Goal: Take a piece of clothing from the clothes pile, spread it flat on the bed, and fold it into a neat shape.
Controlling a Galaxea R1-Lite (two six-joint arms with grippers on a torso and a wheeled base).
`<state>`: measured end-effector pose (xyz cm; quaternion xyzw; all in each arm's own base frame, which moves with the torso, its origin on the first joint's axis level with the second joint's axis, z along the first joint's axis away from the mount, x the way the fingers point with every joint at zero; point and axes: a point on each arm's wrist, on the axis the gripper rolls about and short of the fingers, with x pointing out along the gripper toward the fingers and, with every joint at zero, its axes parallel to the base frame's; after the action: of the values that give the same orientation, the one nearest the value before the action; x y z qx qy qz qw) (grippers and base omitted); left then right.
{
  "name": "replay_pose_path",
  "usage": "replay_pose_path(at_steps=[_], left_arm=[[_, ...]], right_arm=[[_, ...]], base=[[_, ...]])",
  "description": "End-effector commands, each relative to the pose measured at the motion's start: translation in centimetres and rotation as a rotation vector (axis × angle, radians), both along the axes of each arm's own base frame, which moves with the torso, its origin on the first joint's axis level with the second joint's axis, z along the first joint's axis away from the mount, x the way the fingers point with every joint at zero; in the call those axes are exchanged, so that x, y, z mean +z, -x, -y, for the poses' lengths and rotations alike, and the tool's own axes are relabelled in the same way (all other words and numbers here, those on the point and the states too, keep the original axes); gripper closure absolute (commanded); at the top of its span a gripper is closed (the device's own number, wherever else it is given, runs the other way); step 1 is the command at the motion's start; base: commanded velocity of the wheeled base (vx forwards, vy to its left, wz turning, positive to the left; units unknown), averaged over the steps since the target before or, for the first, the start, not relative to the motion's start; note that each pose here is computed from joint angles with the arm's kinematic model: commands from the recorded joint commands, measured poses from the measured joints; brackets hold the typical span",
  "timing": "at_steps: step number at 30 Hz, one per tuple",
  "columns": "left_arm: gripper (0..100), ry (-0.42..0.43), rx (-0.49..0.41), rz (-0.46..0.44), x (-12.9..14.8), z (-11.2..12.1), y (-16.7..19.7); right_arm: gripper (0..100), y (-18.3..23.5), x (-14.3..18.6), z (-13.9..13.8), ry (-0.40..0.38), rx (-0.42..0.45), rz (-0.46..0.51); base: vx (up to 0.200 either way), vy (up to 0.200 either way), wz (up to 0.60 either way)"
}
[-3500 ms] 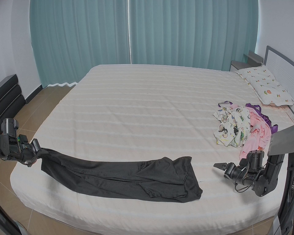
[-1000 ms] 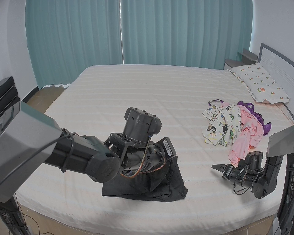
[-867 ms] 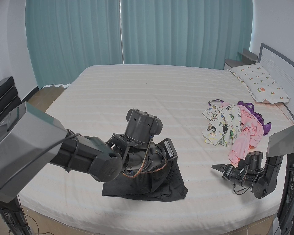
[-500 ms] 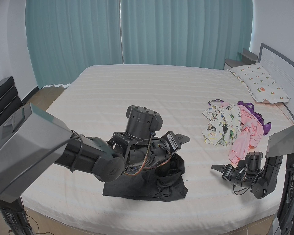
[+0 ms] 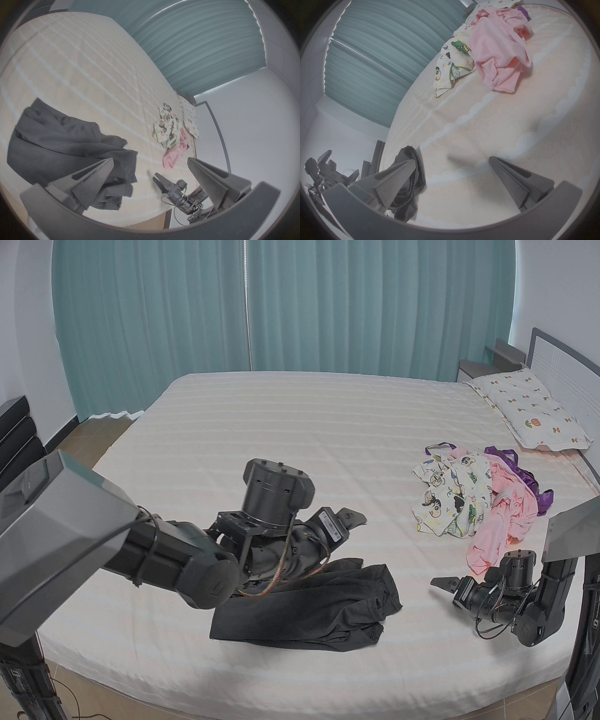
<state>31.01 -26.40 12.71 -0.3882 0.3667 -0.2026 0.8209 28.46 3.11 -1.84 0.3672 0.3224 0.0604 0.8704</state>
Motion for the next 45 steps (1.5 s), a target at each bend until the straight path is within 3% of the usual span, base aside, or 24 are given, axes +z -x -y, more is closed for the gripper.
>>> replay_pose_path(at_steps=[1,4,7,9,10,12,13,15,21,23,24,26,39,40,45], left_arm=[[0,0.023,0.131,-0.035,1.1,-5.7,-0.6],[0,0.020,0.224,-0.096,0.1,-9.9,-0.8],[0,0.014,0.312,-0.210,-2.1,-15.7,-0.5],[0,0.019,0.349,-0.251,-3.0,-17.8,-0.5],[0,0.019,0.349,-0.251,-3.0,-17.8,-0.5],[0,0.032,0.412,-0.319,-4.4,-21.0,-0.2],[0,0.032,0.412,-0.319,-4.4,-21.0,-0.2],[0,0.052,0.422,-0.381,-5.5,-22.9,0.7],[0,0.089,0.411,-0.369,-5.8,-23.7,1.5],[0,0.088,0.411,-0.372,-5.9,-23.7,1.5],[0,0.088,0.410,-0.372,-6.0,-23.7,1.6],[0,0.090,0.411,-0.375,-6.1,-23.8,1.6],[0,0.083,0.404,-0.385,-6.4,-23.6,1.8],[0,0.083,0.404,-0.387,-6.5,-23.6,1.8],[0,0.081,0.403,-0.393,-6.6,-23.5,1.8]], right_arm=[[0,0.1,0.5,-0.2,0.000,0.004,0.025],[0,0.1,1.5,-0.7,-0.017,0.010,0.064],[0,0.0,3.2,-2.1,-0.051,0.035,0.115],[0,0.0,3.8,-2.8,-0.056,0.059,0.137],[0,0.0,3.8,-2.8,-0.056,0.059,0.137],[0,-0.1,4.7,-5.0,-0.061,0.122,0.170],[0,-0.1,4.7,-5.0,-0.061,0.122,0.170],[0,-0.7,5.5,-7.8,-0.027,0.139,0.190],[0,-0.5,6.0,-11.8,0.085,0.294,0.194],[0,-0.5,6.0,-12.0,0.100,0.309,0.203],[0,-0.6,5.3,-12.3,0.157,0.353,0.213],[0,-0.6,4.9,-12.4,0.191,0.378,0.220],[0,0.3,3.2,-13.6,0.233,0.495,0.195],[100,0.3,2.9,-13.8,0.240,0.502,0.193],[100,1.1,3.1,-13.4,0.253,0.518,0.196]], base=[[0.000,0.000,0.00],[0.000,0.000,0.00],[0.000,0.000,0.00],[0.000,0.000,0.00],[0.000,0.000,0.00],[0.000,0.000,0.00],[0.000,0.000,0.00],[0.000,0.000,0.00],[0.000,0.000,0.00],[0.000,0.000,0.00],[0.000,0.000,0.00],[0.000,0.000,0.00],[0.000,0.000,0.00],[0.000,0.000,0.00],[0.000,0.000,0.00]])
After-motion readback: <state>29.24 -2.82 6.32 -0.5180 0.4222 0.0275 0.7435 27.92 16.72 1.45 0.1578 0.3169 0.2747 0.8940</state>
